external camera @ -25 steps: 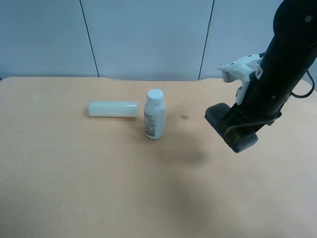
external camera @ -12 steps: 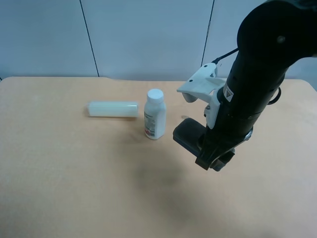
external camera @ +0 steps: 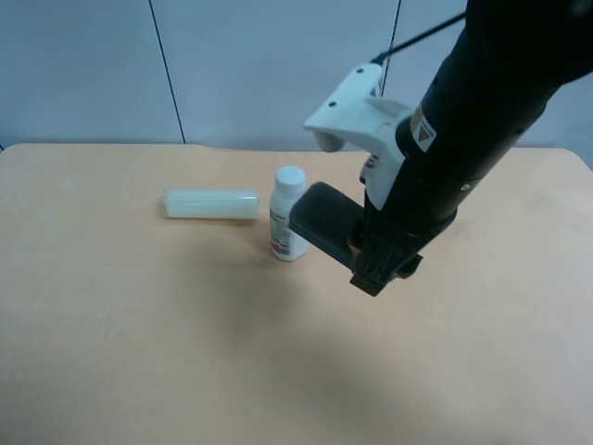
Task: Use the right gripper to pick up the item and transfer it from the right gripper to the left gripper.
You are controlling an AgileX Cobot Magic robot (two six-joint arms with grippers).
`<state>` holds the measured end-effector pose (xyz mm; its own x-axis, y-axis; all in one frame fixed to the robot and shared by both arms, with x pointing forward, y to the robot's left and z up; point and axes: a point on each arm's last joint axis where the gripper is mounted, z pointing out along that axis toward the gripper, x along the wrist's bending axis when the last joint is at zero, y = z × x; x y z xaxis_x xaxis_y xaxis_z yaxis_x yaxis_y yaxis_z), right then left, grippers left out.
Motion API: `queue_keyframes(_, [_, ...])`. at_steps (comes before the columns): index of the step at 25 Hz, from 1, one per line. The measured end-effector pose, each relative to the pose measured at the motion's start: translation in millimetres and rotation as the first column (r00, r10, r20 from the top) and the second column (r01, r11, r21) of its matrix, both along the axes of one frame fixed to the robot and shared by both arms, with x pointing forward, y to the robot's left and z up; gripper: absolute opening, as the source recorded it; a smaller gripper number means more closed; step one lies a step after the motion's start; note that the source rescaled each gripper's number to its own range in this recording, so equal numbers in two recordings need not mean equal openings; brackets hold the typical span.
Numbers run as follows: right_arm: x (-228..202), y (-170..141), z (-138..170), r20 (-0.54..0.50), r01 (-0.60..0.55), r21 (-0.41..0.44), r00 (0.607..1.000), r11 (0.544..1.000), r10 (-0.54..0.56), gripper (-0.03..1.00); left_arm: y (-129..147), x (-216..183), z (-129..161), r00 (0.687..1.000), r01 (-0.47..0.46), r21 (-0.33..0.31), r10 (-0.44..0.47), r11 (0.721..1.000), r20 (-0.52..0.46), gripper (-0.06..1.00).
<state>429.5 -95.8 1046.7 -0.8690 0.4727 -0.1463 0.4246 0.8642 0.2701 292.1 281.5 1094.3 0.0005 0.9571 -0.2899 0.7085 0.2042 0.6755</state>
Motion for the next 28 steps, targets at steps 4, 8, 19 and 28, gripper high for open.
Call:
queue_keyframes(4, [-1,17,25,0.111,-0.089,0.033,0.990,0.996,0.085,0.00,-9,20,9,0.994,0.064,-0.126,-0.073,0.990,-0.075,1.00])
queue_keyframes(8, [-4,27,36,0.190,-0.167,0.028,0.969,0.986,0.159,0.00,-19,40,15,0.982,0.128,-0.259,-0.159,0.957,-0.101,1.00])
queue_keyframes(19, [-21,52,43,0.318,-0.334,0.055,0.899,0.941,0.300,0.00,-44,73,16,0.932,0.233,-0.538,-0.343,0.810,-0.113,1.00])
queue_keyframes(28, [-24,64,49,0.382,-0.444,0.143,0.849,0.884,0.365,0.00,-49,94,10,0.913,0.242,-0.610,-0.389,0.755,-0.120,1.00])
